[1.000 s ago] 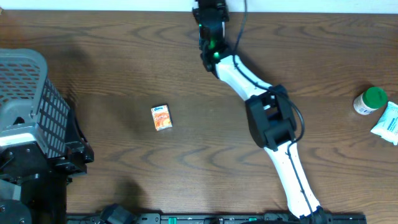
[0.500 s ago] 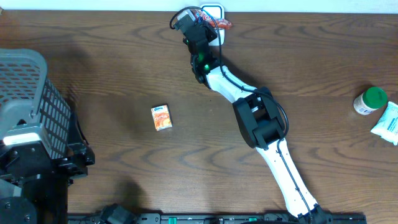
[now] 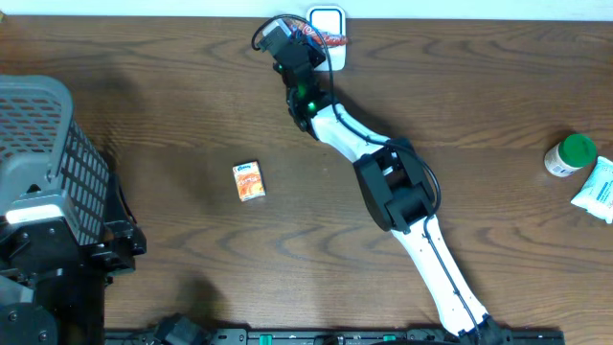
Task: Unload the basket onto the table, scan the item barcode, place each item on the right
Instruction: 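Carry the TOP bar to the right table edge and release it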
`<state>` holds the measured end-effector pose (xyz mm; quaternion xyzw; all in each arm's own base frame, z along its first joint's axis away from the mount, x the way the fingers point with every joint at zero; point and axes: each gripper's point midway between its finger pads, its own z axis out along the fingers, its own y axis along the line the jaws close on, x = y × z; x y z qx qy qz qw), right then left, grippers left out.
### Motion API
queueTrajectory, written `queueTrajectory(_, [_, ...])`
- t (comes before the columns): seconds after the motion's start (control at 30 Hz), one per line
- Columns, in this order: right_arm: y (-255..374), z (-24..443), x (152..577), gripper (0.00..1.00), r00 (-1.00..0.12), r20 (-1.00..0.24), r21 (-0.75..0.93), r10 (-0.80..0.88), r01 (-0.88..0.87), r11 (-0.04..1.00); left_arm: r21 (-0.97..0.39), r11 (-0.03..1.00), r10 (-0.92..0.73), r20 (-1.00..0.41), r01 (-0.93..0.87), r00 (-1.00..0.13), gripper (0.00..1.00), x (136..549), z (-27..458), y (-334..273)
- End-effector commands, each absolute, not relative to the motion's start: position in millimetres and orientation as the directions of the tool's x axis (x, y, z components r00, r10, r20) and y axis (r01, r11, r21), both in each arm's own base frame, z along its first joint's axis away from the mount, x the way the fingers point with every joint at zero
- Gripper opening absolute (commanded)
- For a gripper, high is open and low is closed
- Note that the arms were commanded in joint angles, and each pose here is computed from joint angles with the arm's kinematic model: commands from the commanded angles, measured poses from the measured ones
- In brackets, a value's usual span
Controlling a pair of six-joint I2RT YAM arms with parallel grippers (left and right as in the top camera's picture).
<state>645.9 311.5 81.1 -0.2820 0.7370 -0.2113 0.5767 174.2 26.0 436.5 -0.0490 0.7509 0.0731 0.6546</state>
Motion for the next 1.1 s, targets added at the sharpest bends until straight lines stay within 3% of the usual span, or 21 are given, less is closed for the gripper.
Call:
queueTrajectory(0.0, [286,183,637,0.01,-0.208,-0.766,-0.615,-0.608,-0.039,0.788,0.04,0.984,0.017,-0.991,-0.176,-0.131,0.82,172,438,28])
queueTrajectory(0.17, [205,195,602,0.01,-0.505,-0.586,-0.7,-0.634,-0.08,0.71,0.04,0.984,0.017,-0.991,-0.176,-0.132,0.82,172,437,28])
queueTrajectory(0.43, [30,169,544,0.01,-0.863,-0.398,-0.607,-0.312,-0.007,0.795,0.041,0.984,0.017,-0.991,-0.176,-0.132,0.82,172,437,28])
queueTrajectory(0.6, [-58,139,525,0.01,-0.932,-0.348,-0.533,-0.099,0.11,0.839,0.041,0.984,0.017,-0.991,-0.176,-0.132,0.82,172,437,28])
queueTrajectory(1.07, [-221,35,442,0.01,-0.947,-0.228,-0.55,0.227,0.318,0.772,0.041,0.984,0.017,-0.991,-0.176,-0.132,0.82,172,437,28])
